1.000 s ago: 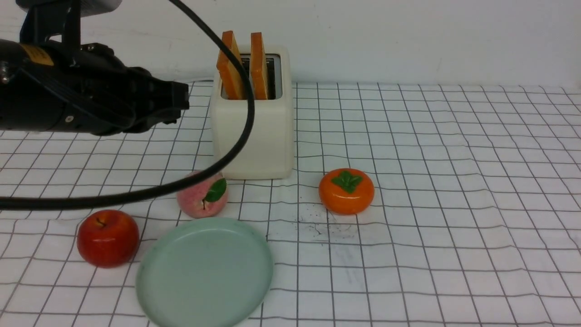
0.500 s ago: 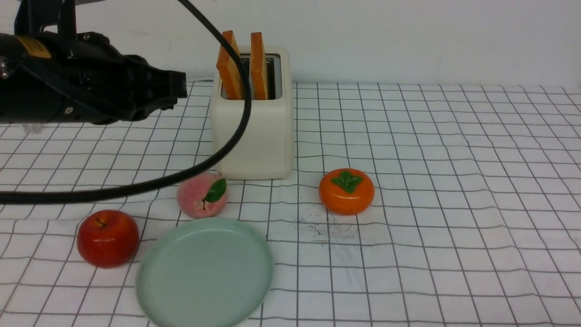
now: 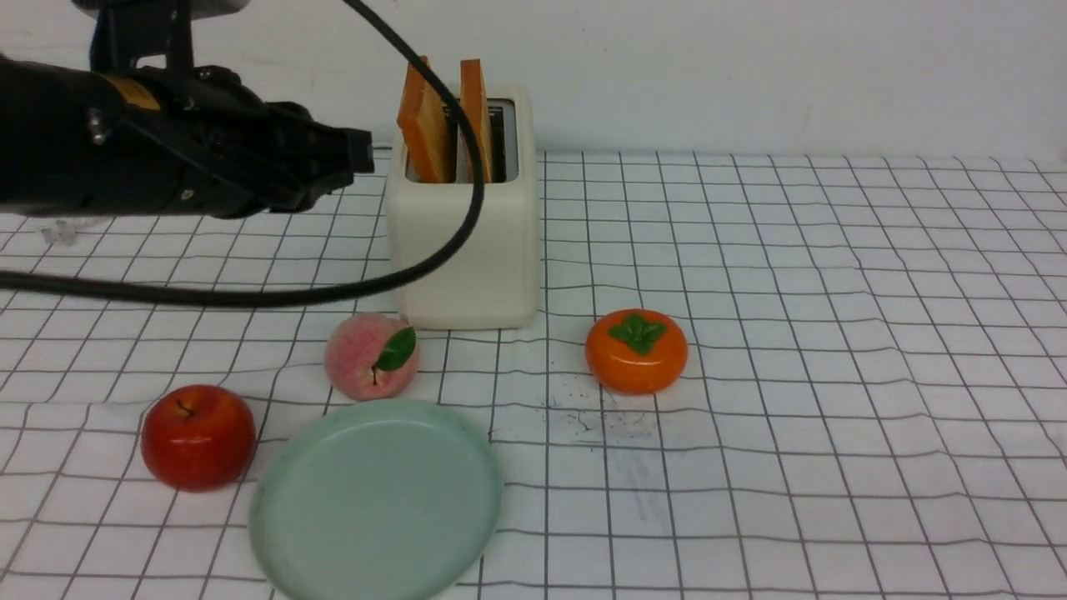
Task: Take toasted bread from bread machine on white checkered table place on plate.
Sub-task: 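Reach for a toast slice standing in the toaster with the left gripper, then place the slice of bread on the plate with the left gripper, then grasp the toast slice in the toaster and pull it up out of the slot with the right gripper, then place the held slice of bread on top of the slice on the plate with the right gripper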
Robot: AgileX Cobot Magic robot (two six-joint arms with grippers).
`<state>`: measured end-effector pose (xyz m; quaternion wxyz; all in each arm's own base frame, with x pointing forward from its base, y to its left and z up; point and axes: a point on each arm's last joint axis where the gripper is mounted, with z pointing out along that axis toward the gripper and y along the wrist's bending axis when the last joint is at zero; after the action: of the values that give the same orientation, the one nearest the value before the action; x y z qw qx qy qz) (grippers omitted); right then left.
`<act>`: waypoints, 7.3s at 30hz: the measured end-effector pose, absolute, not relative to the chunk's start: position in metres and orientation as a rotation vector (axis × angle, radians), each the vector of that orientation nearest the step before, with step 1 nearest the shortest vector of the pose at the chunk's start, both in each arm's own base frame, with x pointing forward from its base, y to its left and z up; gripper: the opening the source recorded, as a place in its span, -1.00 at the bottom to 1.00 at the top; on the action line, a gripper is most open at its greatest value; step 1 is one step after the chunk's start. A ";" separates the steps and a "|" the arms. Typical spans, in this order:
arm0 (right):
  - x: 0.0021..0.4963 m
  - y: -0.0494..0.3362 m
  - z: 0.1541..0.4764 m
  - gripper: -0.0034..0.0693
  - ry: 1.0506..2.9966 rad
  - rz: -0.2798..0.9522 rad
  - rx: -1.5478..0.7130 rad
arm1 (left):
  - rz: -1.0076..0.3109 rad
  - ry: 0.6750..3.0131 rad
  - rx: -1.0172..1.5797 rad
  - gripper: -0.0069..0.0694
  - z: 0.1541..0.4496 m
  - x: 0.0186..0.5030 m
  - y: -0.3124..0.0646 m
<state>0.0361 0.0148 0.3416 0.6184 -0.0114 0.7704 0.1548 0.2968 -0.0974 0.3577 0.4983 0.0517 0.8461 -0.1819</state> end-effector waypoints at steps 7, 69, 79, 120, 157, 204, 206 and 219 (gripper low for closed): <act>0.044 0.032 0.377 -0.77 1.928 0.423 -0.295 | -0.452 2.057 0.133 0.26 0.363 0.363 -0.117; 0.051 0.036 0.391 -0.92 1.860 0.413 -0.370 | -0.589 2.424 0.151 -0.56 0.401 0.226 -0.084; 0.049 0.039 0.391 -0.96 1.870 0.463 -0.378 | -0.702 2.562 -0.009 -0.56 0.262 0.226 -0.090; 0.061 0.052 0.382 -0.91 2.024 0.611 -0.431 | -0.418 1.875 0.234 -0.81 0.371 0.131 -0.049; 0.385 0.292 0.363 0.63 2.013 0.391 -0.463 | -0.496 1.724 0.221 -0.85 0.385 0.031 -0.028; 0.379 0.304 0.428 -0.57 1.563 0.413 -0.333 | -0.496 1.724 0.221 -0.85 0.385 0.031 -0.028; 0.333 0.294 0.479 -0.57 1.514 0.406 -0.340 | -0.496 1.724 0.221 -0.85 0.385 0.031 -0.028; 0.243 0.254 0.470 -0.57 2.174 0.592 -1.035 | -0.491 1.760 0.235 -0.85 0.382 0.031 -0.028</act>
<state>0.2428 0.2539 0.4696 0.3249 -0.3948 0.8292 0.2259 0.0307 -0.0284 0.3817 0.6050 0.1014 0.7606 -0.2124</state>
